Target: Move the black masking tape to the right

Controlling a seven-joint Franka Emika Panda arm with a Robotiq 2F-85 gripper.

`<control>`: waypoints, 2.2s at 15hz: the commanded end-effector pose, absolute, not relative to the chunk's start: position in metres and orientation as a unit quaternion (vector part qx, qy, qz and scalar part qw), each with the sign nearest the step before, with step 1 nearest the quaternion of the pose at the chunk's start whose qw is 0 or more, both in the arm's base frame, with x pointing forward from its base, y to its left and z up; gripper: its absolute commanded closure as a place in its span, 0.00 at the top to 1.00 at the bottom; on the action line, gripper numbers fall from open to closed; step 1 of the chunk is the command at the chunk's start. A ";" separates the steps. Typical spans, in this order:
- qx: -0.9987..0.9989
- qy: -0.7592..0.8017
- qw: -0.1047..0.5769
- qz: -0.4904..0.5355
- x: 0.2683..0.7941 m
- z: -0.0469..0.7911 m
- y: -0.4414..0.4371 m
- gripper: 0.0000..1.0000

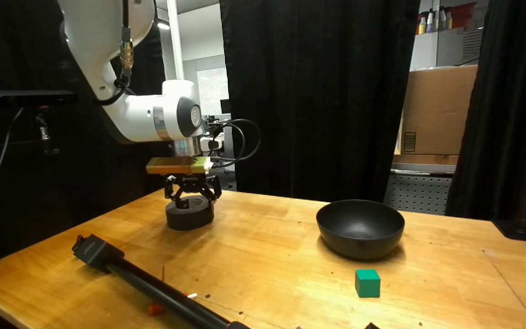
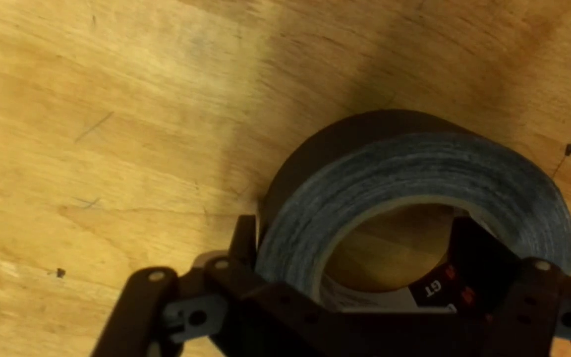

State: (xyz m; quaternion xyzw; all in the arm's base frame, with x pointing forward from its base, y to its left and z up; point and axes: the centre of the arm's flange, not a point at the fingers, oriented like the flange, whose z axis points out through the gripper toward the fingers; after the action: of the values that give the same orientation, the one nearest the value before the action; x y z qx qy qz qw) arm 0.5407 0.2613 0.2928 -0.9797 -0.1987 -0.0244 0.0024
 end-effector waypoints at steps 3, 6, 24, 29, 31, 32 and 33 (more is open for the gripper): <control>-0.979 -0.202 -0.002 -0.021 0.557 0.285 0.261 0.75; -0.980 -0.198 -0.003 -0.022 0.558 0.284 0.256 0.63; -0.996 -0.085 -0.013 -0.037 0.582 0.313 0.085 0.08; -0.999 -0.023 -0.005 -0.047 0.595 0.319 0.010 0.08; -0.999 -0.010 -0.005 -0.050 0.596 0.318 -0.003 0.08; -0.999 -0.006 -0.004 -0.050 0.595 0.318 -0.006 0.08; -0.999 -0.001 -0.001 -0.050 0.595 0.317 -0.008 0.08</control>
State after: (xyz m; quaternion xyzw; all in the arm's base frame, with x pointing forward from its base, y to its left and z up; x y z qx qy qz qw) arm 0.5968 -0.0033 0.3019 -0.9994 -0.0101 -0.0308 -0.0139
